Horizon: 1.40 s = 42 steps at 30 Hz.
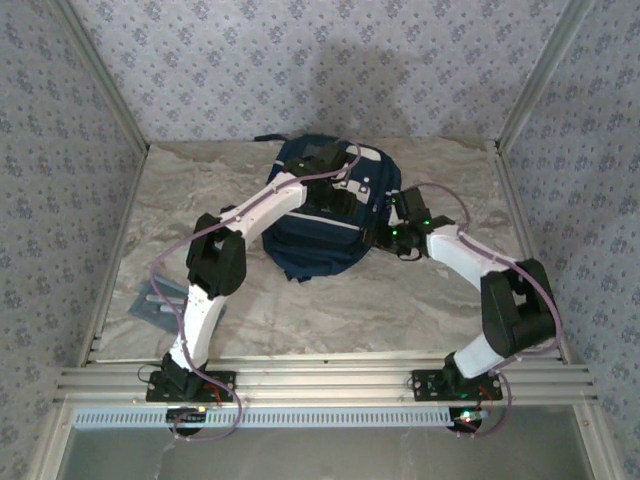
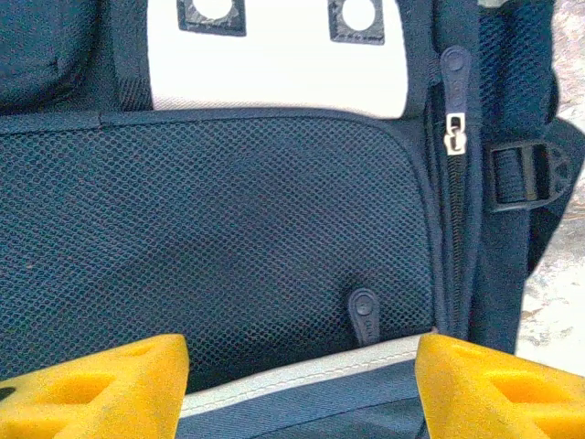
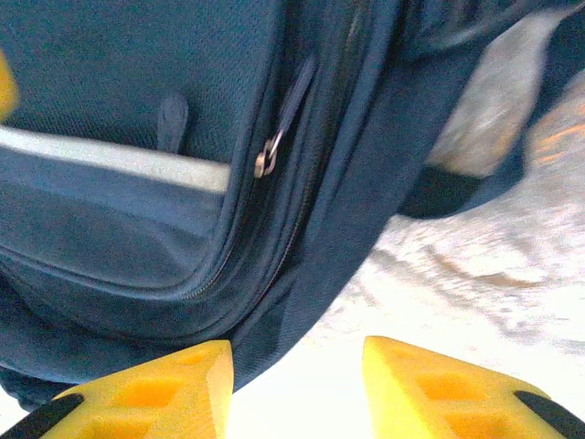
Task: Pack the student bag
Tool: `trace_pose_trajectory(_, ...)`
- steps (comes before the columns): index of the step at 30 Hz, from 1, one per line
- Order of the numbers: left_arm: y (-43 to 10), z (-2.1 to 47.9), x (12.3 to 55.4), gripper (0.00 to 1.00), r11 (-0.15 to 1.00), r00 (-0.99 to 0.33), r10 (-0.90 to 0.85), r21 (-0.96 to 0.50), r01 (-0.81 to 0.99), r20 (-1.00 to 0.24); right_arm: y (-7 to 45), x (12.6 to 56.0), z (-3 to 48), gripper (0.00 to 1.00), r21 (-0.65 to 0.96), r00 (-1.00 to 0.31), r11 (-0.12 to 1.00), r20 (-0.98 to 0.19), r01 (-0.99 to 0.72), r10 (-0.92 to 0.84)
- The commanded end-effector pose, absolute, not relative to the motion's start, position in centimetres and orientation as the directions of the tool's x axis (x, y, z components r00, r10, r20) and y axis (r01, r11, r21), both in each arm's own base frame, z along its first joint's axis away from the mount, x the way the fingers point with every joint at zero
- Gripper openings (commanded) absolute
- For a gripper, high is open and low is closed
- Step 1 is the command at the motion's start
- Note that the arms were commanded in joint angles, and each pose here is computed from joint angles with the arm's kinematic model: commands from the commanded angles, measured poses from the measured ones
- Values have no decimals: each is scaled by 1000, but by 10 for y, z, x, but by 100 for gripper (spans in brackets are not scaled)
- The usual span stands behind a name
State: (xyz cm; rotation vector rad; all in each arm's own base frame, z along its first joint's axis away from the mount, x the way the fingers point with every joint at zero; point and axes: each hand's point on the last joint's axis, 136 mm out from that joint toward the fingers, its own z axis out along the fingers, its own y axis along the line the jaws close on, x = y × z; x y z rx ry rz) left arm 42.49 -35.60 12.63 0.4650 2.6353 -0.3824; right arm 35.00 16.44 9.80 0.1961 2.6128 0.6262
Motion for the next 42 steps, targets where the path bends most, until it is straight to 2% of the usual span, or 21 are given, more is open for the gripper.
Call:
trace_pose_trajectory(1, -350, 120, 429, 67, 912, -837, 295, -125, 390, -462, 138, 359, 111, 44, 394, -872, 917, -425, 64, 244)
trace_pose_trajectory(4, -346, 105, 432, 67, 919, -855, 284, -131, 371, -434, 129, 385, 119, 43, 380, -848, 923, -467, 65, 252)
trace_pose_trajectory(7, -343, 92, 432, 65, 923, -873, 270, -148, 355, -406, 126, 415, 120, 39, 356, -831, 933, -502, 56, 241)
trace_pose_trajectory(11, -338, 76, 430, 64, 928, -885, 271, -141, 344, -378, 135, 452, 116, 32, 357, -832, 933, -507, 37, 226)
trace_pose_trajectory(17, -334, 62, 424, 64, 931, -900, 257, -159, 328, -352, 134, 491, 89, 30, 303, -837, 951, -501, 67, 219)
trace_pose_trajectory(29, -332, 36, 411, 64, 931, -923, 242, -197, 307, -298, 139, 513, 53, 32, 244, -866, 965, -457, 99, 204)
trace_pose_trajectory(31, -332, 36, 411, 64, 930, -924, 239, -203, 306, -298, 139, 514, 50, 34, 242, -869, 965, -452, 99, 202)
trace_pose_trajectory(33, -333, 35, 411, 64, 930, -925, 237, -206, 305, -296, 141, 518, 52, 41, 244, -867, 965, -456, 97, 203)
trace_pose_trajectory(36, -334, 35, 410, 64, 929, -926, 236, -211, 304, -293, 147, 522, 54, 43, 238, -867, 968, -464, 77, 183)
trace_pose_trajectory(38, -334, 34, 410, 64, 930, -927, 233, -212, 301, -293, 151, 522, 51, 38, 216, -875, 974, -456, 68, 162)
trace_pose_trajectory(42, -335, 34, 412, 64, 930, -929, 223, -221, 294, -296, 150, 513, 44, 21, 188, -897, 980, -421, 61, 136)
